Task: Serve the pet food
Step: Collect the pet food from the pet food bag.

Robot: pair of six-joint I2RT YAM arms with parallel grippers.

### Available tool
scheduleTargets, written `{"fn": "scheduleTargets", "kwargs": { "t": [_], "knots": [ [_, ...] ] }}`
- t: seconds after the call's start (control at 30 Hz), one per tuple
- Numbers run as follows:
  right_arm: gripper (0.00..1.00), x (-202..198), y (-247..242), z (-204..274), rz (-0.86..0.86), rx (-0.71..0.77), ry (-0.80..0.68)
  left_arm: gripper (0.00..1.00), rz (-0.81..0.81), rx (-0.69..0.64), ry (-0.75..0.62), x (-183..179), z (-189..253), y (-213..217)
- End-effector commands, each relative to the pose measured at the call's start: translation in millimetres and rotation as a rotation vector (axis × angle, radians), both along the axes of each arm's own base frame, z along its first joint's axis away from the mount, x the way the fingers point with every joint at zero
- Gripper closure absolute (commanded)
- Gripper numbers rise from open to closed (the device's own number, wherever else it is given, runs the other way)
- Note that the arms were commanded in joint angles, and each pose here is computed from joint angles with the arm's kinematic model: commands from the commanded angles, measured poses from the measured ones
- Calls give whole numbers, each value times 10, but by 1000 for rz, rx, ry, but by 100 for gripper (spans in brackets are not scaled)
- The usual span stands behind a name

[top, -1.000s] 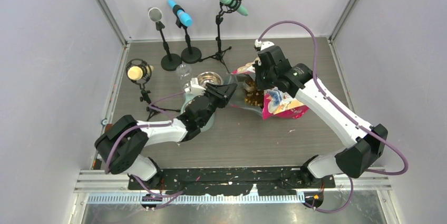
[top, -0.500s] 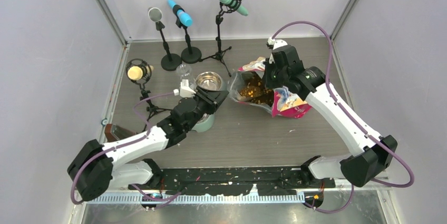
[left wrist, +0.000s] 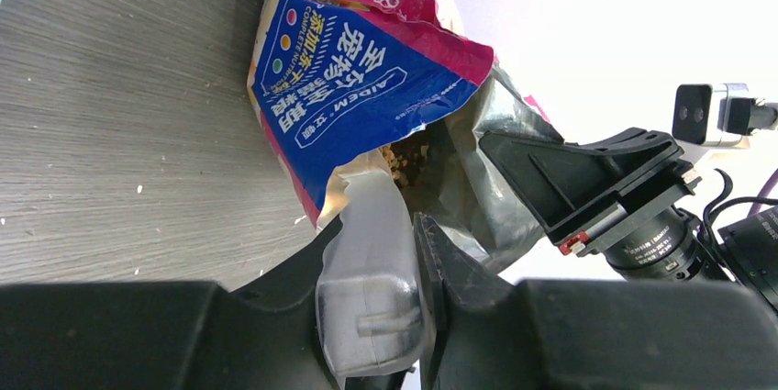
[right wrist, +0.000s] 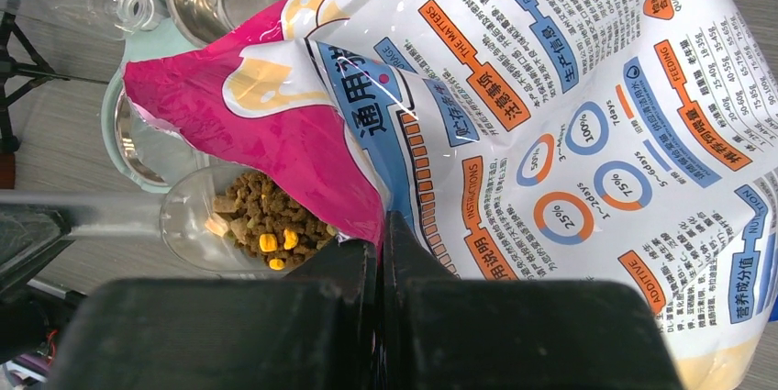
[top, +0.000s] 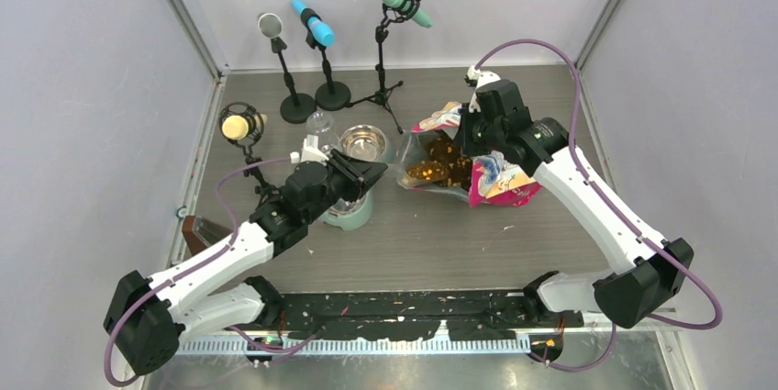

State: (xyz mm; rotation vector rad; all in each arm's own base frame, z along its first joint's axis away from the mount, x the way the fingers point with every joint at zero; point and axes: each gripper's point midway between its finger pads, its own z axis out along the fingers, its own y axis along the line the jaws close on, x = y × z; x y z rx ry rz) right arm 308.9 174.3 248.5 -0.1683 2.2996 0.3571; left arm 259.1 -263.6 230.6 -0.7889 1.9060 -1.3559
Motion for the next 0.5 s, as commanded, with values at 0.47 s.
{"fn": "scheduleTargets", "kwargs": {
  "t": [0.47],
  "knots": [
    [95, 130, 265, 355, 96, 180, -64, 100, -60, -91, -210, 27, 501, 48]
  ]
}}
